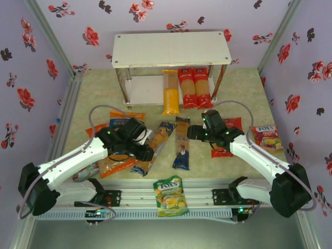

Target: Place and organize the pasta boxes and bags onto the shelf

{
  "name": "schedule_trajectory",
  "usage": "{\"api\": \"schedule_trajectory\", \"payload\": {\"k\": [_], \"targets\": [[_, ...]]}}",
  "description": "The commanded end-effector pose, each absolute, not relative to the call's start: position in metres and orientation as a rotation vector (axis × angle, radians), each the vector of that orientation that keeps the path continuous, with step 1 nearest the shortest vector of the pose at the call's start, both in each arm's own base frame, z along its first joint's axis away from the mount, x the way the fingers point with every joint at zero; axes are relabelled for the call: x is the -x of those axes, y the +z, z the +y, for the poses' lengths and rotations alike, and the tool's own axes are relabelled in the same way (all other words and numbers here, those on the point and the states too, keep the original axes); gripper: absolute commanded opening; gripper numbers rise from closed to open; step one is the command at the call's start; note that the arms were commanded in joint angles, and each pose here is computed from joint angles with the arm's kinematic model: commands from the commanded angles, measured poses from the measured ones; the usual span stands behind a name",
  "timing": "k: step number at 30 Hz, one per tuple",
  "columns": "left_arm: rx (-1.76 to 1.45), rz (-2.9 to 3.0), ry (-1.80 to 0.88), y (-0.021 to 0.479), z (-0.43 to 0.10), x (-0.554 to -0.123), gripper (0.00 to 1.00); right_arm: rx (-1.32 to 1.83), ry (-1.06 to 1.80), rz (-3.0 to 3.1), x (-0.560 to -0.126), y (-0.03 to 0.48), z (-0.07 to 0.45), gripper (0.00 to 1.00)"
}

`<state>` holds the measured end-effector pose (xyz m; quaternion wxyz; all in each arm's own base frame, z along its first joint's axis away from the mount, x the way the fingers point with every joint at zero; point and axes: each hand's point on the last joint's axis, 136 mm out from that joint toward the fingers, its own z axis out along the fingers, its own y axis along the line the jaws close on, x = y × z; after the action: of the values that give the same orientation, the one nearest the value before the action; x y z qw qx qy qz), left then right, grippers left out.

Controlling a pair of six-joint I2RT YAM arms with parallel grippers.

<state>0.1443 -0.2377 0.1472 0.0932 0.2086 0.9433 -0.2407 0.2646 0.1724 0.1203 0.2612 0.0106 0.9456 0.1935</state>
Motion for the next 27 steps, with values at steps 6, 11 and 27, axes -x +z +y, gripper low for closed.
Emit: {"api": "schedule_trajectory", "payload": {"k": [6,11,27], "targets": [[-0.386,2.433,-0.649,0.225,-0.237,-0.247,0.0,-0.005,0.498,2.524,-0.274,0.138,0.175,0.79],[-0.316,2.381,-0.519,0.23,-0.238,-0.319,0.0,0.02,0.476,2.513,-0.277,0.148,0.174,0.8],[-0.164,2.417,-0.305,0.202,-0.266,-0.466,0.0,0.056,0.444,2.483,-0.289,0.167,0.171,0.8]]}}
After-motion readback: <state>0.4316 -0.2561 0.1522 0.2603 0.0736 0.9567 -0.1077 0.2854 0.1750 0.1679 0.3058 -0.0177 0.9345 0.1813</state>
